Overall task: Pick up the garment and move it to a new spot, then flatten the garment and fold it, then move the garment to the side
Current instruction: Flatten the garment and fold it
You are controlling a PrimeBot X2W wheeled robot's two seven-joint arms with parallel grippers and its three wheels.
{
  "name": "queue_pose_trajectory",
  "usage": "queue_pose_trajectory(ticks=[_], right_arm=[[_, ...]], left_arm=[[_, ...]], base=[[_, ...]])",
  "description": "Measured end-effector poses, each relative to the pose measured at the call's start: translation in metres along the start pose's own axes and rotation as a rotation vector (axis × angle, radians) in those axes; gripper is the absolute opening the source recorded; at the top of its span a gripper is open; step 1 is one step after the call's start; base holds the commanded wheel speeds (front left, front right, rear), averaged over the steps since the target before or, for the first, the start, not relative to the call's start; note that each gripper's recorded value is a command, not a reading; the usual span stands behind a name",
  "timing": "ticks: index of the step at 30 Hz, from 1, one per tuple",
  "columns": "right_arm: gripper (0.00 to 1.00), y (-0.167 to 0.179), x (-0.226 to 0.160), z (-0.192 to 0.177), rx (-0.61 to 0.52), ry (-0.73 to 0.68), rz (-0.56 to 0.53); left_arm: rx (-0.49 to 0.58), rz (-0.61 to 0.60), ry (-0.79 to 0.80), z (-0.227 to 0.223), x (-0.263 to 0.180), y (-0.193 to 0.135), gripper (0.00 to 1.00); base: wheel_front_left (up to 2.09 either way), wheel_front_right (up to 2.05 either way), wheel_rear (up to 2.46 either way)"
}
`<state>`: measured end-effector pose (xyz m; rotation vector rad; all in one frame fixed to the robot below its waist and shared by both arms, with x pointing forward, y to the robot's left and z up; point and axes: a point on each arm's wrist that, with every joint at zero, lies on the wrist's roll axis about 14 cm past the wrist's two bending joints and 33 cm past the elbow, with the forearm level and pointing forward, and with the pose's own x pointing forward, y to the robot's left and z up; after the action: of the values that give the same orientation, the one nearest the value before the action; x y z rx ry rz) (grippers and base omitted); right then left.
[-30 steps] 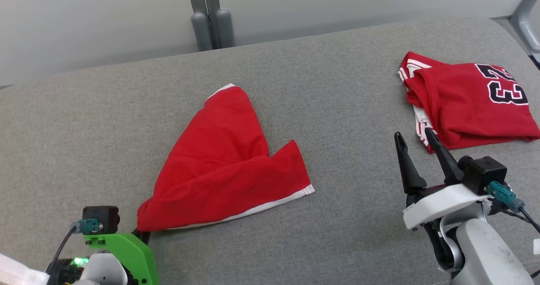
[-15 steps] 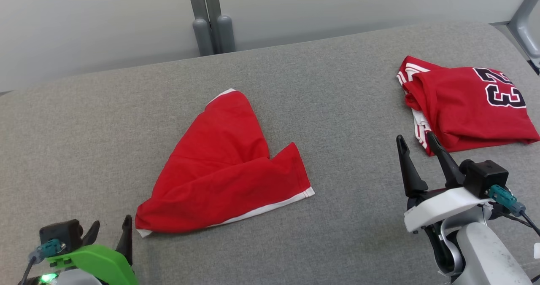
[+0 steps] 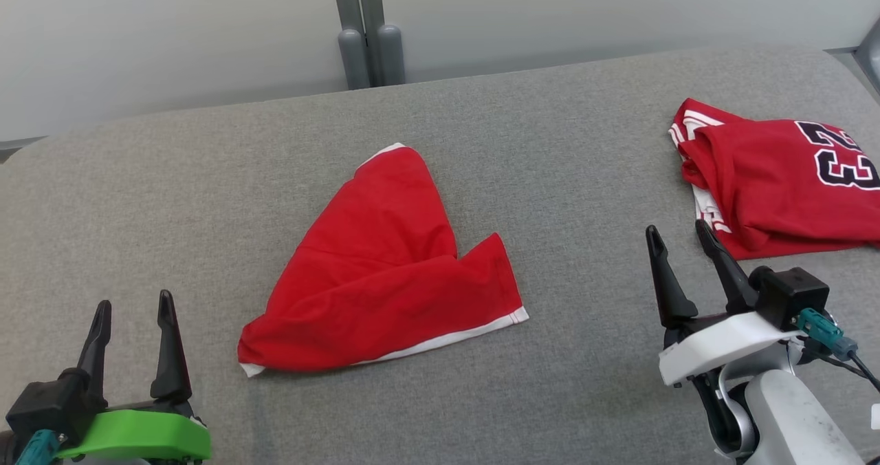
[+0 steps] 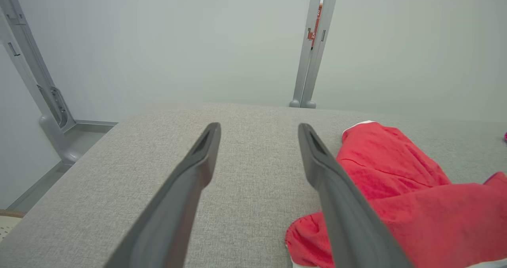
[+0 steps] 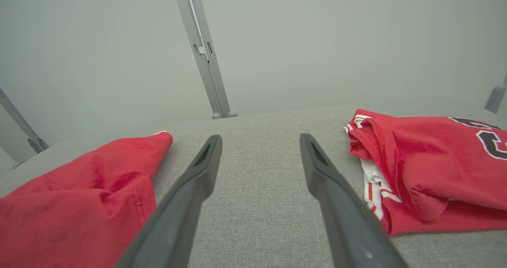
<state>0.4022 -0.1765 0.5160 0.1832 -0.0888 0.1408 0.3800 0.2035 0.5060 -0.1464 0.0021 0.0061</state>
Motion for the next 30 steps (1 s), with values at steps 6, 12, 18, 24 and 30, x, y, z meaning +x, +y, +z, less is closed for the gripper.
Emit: queue_pose_trajectory(ticks=[6,12,18,24,30], right_arm=[[1.00,0.006,0.001,-0.004,-0.001,0.013,0.021],[1.00,0.016,0.003,-0.006,-0.001,0.021,0.059],[1.00,0.053,0.016,-0.017,0.032,0.077,0.190],[1.00,0.082,0.038,-0.030,0.106,0.208,0.285],[1.00,0.102,0.044,-0.073,0.098,0.456,0.352]], left_arm=[[-0.014,0.003,-0.014,-0.004,-0.006,-0.002,1.00],[-0.028,-0.001,-0.014,-0.007,-0.008,-0.003,1.00],[-0.044,-0.008,-0.023,-0.006,-0.008,-0.007,1.00],[-0.042,0.025,-0.010,-0.011,-0.014,0.004,1.00],[-0.057,0.047,-0.002,-0.014,-0.020,0.009,1.00]], base=[[0.00,0.00,0.00],[0.00,0.00,0.00],[0.00,0.00,0.00],[0.00,0.00,0.00],[0.00,0.00,0.00]])
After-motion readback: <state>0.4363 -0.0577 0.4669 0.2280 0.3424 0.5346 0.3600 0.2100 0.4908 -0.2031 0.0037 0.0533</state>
